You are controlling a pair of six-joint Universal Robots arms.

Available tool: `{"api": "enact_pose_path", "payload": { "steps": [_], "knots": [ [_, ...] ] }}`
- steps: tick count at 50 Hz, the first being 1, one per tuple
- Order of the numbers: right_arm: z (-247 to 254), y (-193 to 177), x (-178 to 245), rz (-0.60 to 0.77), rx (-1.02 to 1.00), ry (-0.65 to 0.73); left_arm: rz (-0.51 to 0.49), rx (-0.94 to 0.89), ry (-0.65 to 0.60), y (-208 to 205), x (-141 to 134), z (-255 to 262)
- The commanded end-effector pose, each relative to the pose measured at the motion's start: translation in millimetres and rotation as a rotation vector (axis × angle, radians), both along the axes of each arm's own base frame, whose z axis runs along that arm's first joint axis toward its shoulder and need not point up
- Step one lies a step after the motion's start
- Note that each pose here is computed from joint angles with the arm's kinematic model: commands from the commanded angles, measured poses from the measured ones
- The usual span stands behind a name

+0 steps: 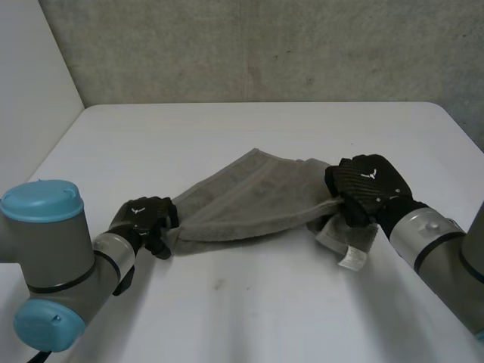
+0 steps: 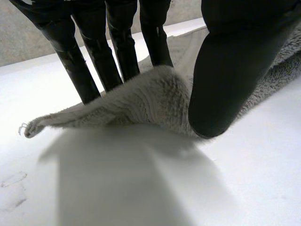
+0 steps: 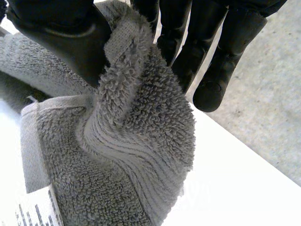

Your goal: Fold the towel.

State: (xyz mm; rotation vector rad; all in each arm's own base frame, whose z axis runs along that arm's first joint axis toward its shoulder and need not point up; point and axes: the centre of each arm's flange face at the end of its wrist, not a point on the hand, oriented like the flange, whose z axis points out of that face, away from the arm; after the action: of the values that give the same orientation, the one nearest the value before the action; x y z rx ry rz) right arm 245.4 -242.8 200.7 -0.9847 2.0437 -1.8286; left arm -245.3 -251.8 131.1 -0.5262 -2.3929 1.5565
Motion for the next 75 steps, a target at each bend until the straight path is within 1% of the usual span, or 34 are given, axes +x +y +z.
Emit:
{"api": "enact_pose_path", "payload": {
  "steps": [1,8,16,21,29,36,38,39,41,44,46,47,49,50,52,53,54,55,57,58,60,63,66,67,68,69,71,74,75],
  "knots": [
    [12,1,-7,-0.013,-0.027,-0.007,0.003,0.002,-0.006,0,0,-1],
    [35,-3,-20,-0.04,-0.097,-0.031,-0.001,-0.006,-0.021,-1,1,-2],
    [44,-1,-33,-0.039,-0.121,-0.043,-0.017,-0.069,-0.052,-5,-1,1],
    [46,-3,-42,-0.062,-0.126,-0.043,-0.02,-0.069,-0.06,-6,-1,-3],
    [44,-2,-42,-0.055,-0.118,-0.046,-0.045,-0.06,-0.097,-5,-3,-12],
    [48,-4,-42,-0.05,-0.133,-0.048,-0.067,-0.134,-0.146,-11,-4,-6],
    [57,-7,-41,-0.048,-0.158,-0.05,-0.05,-0.195,-0.155,-18,0,9],
    [57,-7,-41,-0.048,-0.159,-0.05,-0.05,-0.196,-0.155,-18,0,9],
    [68,-9,-40,-0.044,-0.173,-0.051,-0.039,-0.27,-0.129,-19,1,35],
    [74,-9,-40,-0.043,-0.167,-0.051,-0.022,-0.305,-0.119,-21,5,48],
    [95,-8,-40,-0.041,-0.179,-0.039,0.008,-0.367,-0.103,-22,12,72],
    [95,-8,-40,-0.041,-0.179,-0.039,0.008,-0.368,-0.103,-22,12,72],
    [117,-6,-39,-0.022,-0.202,-0.001,0.02,-0.468,-0.068,-15,16,109],
    [117,-6,-39,-0.022,-0.202,-0.001,0.02,-0.469,-0.068,-15,16,109],
    [143,-1,-39,-0.007,-0.239,0.04,0.028,-0.585,-0.031,-1,19,149],
    [143,-1,-39,-0.007,-0.239,0.041,0.028,-0.586,-0.031,-1,19,149],
    [156,3,-39,-0.001,-0.251,0.06,0.032,-0.637,-0.015,6,21,166],
    [156,3,-39,-0.001,-0.252,0.06,0.032,-0.637,-0.015,7,21,166],
    [180,10,-40,0.007,-0.272,0.088,0.044,-0.725,0.014,22,27,199],
    [180,10,-40,0.008,-0.272,0.088,0.044,-0.726,0.014,22,27,199],
    [198,16,-39,0.014,-0.283,0.103,0.048,-0.773,0.028,34,32,220],
    [211,19,-39,0.02,-0.29,0.112,0.042,-0.76,0.025,39,32,229],
    [212,17,-38,0.022,-0.277,0.118,0.04,-0.741,0.019,39,32,229],
    [207,11,-37,0.025,-0.245,0.127,0.037,-0.713,0.006,36,31,225],
    [200,4,-36,0.033,-0.212,0.139,0.033,-0.672,-0.015,28,29,216],
    [200,4,-36,0.033,-0.212,0.139,0.033,-0.672,-0.015,28,29,216],
    [182,-8,-30,0.055,-0.154,0.176,0.02,-0.581,-0.067,7,23,190],
    [172,-13,-24,0.07,-0.142,0.202,0.013,-0.547,-0.095,-3,19,178],
    [162,-17,-16,0.096,-0.131,0.231,0.008,-0.524,-0.124,-14,16,167]
  ]
}}
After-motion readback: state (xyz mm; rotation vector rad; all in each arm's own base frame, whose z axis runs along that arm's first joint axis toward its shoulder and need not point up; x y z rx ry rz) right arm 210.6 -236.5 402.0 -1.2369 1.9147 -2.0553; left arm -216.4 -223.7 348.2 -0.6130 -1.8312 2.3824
